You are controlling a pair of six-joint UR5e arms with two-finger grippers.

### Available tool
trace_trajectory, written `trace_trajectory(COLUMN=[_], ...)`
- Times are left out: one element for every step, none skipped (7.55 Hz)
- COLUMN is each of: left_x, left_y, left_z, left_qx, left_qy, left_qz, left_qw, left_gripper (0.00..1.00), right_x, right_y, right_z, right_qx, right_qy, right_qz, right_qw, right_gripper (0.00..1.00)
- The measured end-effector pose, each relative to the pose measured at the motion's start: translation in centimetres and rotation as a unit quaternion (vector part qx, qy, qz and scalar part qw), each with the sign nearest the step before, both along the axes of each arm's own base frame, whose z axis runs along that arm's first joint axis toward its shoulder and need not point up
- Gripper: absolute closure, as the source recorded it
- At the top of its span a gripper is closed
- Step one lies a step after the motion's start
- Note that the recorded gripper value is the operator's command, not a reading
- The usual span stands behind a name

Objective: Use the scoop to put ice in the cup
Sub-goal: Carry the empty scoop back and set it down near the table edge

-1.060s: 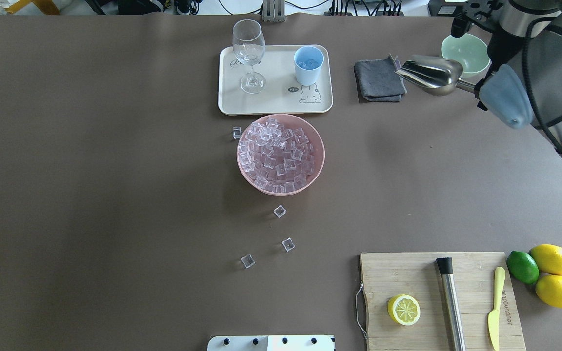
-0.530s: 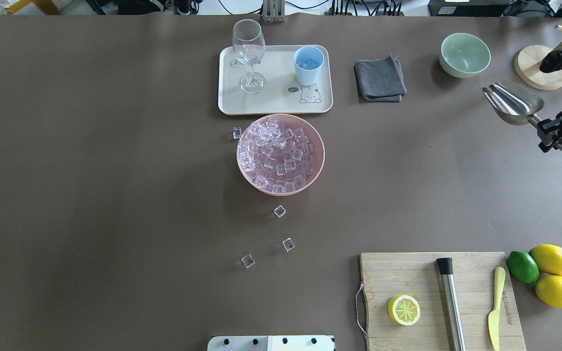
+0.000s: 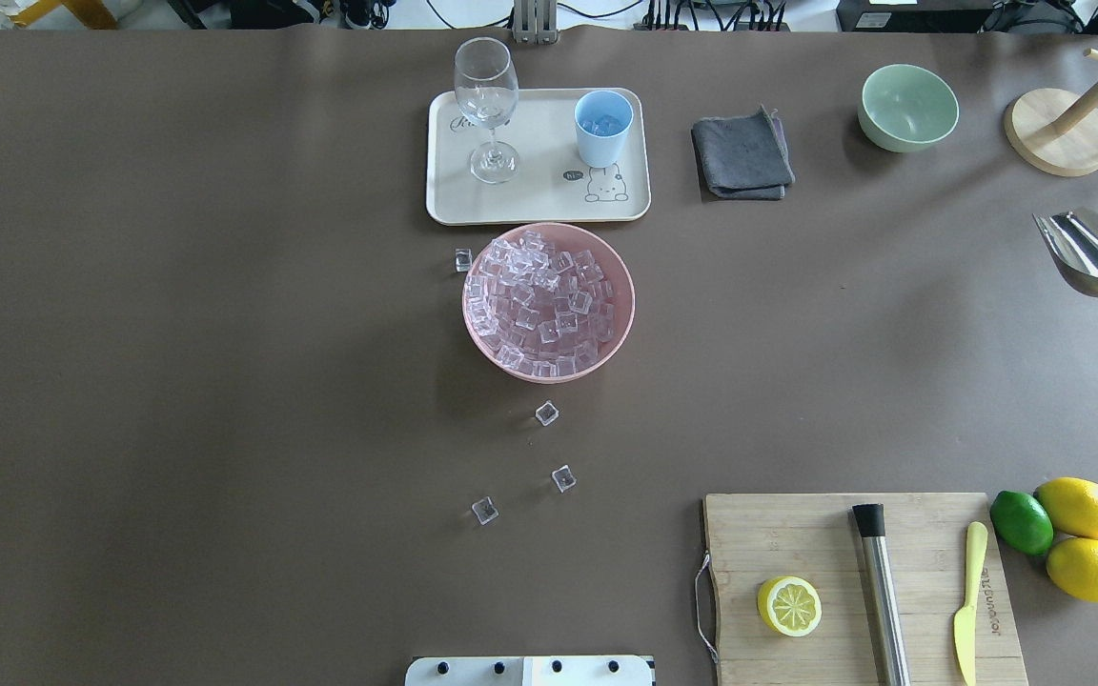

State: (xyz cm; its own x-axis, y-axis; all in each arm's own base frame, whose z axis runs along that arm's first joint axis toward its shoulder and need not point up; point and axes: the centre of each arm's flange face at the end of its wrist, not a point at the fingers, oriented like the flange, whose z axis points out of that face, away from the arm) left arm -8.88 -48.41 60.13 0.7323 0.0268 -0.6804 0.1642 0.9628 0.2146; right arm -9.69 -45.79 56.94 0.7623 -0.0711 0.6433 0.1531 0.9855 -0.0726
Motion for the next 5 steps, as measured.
trace_trajectory(left_x=[0.2, 0.3, 0.3, 0.3, 0.4], left_y=[-0.1, -0.1, -0.1, -0.1, -0.1], left_z=[-0.1, -0.2, -0.2, -0.2, -0.1], left_qx=[0.001, 0.002, 0.003, 0.002, 0.001], left_qy=[0.000, 0.000, 0.000, 0.001, 0.001], left_qz=[0.002, 0.003, 0.003, 0.004, 0.004], left_qw=[1.0000, 1.0000, 1.0000, 1.0000, 1.0000], left_gripper=[0.00, 0.00, 0.00, 0.00, 0.00], right_x=[0.8, 1.3, 1.7, 2.1, 2.4], right_y=[0.7, 1.5, 2.2, 2.8, 3.4], right_z=[3.0, 5.6, 7.4, 8.5, 9.6], right_qx=[-0.005, -0.007, -0.009, -0.011, -0.011], right_qy=[-0.006, -0.009, -0.010, -0.009, -0.010], right_qz=[0.007, 0.011, 0.013, 0.015, 0.016], right_qw=[0.9999, 0.9999, 0.9998, 0.9998, 0.9998], right_gripper=[1.00, 1.00, 1.00, 1.00, 0.93])
